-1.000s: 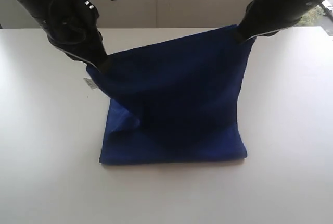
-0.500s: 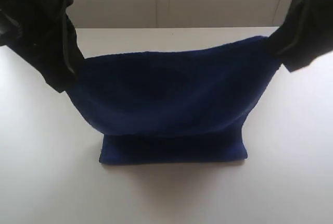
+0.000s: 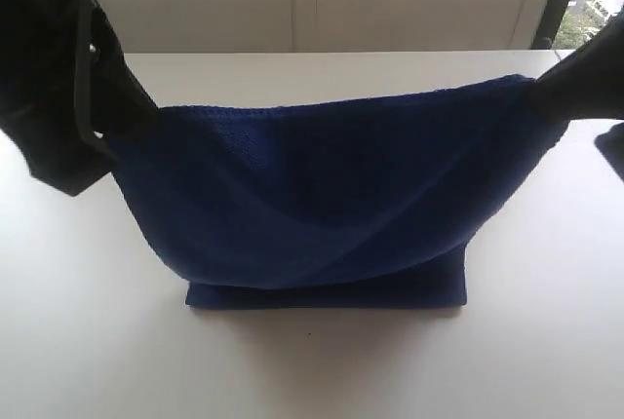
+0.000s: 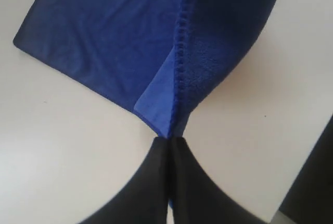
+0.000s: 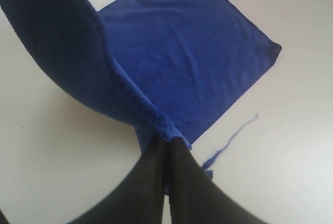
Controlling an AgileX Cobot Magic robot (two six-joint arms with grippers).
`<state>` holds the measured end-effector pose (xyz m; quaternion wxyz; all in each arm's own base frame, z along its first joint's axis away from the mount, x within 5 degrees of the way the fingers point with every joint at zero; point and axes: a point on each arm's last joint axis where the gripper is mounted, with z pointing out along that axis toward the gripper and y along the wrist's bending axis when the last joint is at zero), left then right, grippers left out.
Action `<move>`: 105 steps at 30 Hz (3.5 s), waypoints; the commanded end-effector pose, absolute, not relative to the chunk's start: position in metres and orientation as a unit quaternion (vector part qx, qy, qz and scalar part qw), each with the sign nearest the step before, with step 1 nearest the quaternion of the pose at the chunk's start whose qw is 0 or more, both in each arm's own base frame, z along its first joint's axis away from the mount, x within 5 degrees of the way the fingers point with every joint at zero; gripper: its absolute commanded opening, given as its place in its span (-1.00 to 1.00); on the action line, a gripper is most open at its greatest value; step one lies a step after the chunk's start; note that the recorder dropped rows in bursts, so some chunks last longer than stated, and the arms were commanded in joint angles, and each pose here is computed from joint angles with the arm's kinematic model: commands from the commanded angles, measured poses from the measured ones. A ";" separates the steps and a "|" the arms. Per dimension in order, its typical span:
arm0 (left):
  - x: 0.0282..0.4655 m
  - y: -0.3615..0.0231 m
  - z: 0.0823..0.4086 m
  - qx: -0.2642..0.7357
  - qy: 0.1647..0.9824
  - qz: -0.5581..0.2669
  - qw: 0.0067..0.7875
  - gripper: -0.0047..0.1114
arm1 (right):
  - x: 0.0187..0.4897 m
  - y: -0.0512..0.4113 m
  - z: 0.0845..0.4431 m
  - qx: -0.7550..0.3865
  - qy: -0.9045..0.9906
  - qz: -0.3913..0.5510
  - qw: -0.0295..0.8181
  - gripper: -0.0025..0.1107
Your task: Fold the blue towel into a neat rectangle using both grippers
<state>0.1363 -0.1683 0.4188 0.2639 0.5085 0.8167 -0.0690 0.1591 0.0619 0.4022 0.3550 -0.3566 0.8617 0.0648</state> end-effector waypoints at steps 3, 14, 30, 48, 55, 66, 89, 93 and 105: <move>0.119 -0.156 0.425 0.510 0.822 -0.070 0.244 -0.92 | 0.140 0.058 0.413 -0.361 0.846 0.067 0.387 -0.96; 0.114 -0.149 0.449 0.489 0.819 -0.093 0.284 -0.92 | 0.130 0.063 0.416 -0.383 0.832 0.102 0.388 -0.96; 0.112 -0.153 0.447 0.477 0.829 -0.115 0.269 -0.92 | 0.134 0.062 0.413 -0.385 0.836 0.091 0.380 -0.96; 0.158 -0.167 0.382 0.431 0.858 0.046 0.275 -0.92 | 0.192 0.063 0.364 -0.367 0.851 0.015 0.375 -0.96; 0.173 -0.169 0.383 0.410 0.847 0.094 0.324 -0.92 | 0.212 0.057 0.367 -0.376 0.818 -0.069 0.429 -0.96; 0.190 -0.168 0.372 0.372 0.832 0.153 0.382 -0.92 | 0.247 0.065 0.341 -0.387 0.826 -0.079 0.403 -0.96; 0.292 -0.146 0.315 0.286 0.840 0.094 0.451 -0.92 | 0.284 0.055 0.330 -0.334 0.816 -0.178 0.437 -0.96; 0.298 -0.150 0.305 0.292 0.843 0.091 0.443 -0.92 | 0.290 0.057 0.322 -0.335 0.821 -0.176 0.427 -0.96; 0.304 -0.148 0.290 0.299 0.853 0.130 0.408 -0.92 | 0.319 0.067 0.282 -0.351 0.831 -0.157 0.401 -0.96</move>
